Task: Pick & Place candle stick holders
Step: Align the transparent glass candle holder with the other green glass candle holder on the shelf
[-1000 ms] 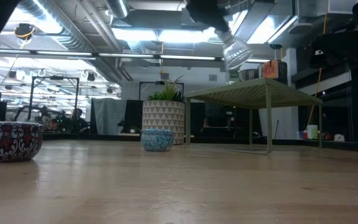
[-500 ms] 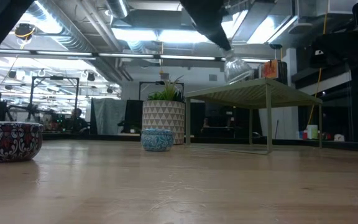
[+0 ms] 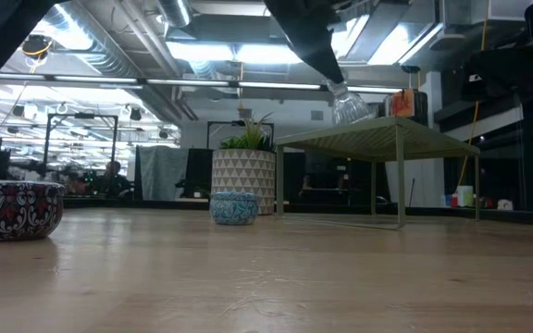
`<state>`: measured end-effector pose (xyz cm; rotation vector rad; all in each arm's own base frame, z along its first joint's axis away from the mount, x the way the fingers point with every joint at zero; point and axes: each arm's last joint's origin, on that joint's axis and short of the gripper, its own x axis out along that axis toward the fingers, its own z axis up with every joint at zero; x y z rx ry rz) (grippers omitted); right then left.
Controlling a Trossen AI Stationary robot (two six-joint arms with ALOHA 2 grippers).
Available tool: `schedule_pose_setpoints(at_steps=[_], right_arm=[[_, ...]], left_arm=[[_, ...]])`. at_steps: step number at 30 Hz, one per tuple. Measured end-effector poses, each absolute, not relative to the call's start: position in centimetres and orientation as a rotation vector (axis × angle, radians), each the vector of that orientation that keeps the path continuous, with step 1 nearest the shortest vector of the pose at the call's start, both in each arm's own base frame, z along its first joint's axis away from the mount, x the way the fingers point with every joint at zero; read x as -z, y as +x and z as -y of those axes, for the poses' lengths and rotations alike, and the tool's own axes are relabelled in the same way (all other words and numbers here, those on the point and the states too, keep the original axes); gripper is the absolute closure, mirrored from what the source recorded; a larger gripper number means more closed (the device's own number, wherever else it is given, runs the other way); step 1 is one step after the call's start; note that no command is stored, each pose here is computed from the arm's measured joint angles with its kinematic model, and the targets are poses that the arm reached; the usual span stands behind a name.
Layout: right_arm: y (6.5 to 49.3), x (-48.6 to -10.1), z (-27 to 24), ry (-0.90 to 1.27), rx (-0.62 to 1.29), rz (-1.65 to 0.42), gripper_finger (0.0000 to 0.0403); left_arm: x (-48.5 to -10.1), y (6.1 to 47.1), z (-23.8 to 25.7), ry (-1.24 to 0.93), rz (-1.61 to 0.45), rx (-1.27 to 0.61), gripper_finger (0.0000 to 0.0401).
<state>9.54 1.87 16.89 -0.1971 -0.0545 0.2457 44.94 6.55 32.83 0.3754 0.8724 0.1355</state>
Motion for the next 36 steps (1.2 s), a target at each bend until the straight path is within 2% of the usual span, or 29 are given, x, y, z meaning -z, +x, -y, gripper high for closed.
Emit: schedule_pose_setpoints(at_steps=[15,28,36], right_arm=[[9.5,-16.9,-1.9,-0.197,-0.246,0.054,0.0359],[9.5,-16.9,-1.9,-0.197,-0.246,0.054,0.0359],[9.5,-16.9,-1.9,-0.197,-0.246,0.054,0.0359]], left_arm=[[-32.6,45.1,-6.7,0.39,-0.884,-0.177,0.0328],[-33.0,45.6,-6.7,0.39,-0.817,-0.212,0.0269],[-37.0,42.2,-3.8,0.298,-0.802,-0.207,0.0272]])
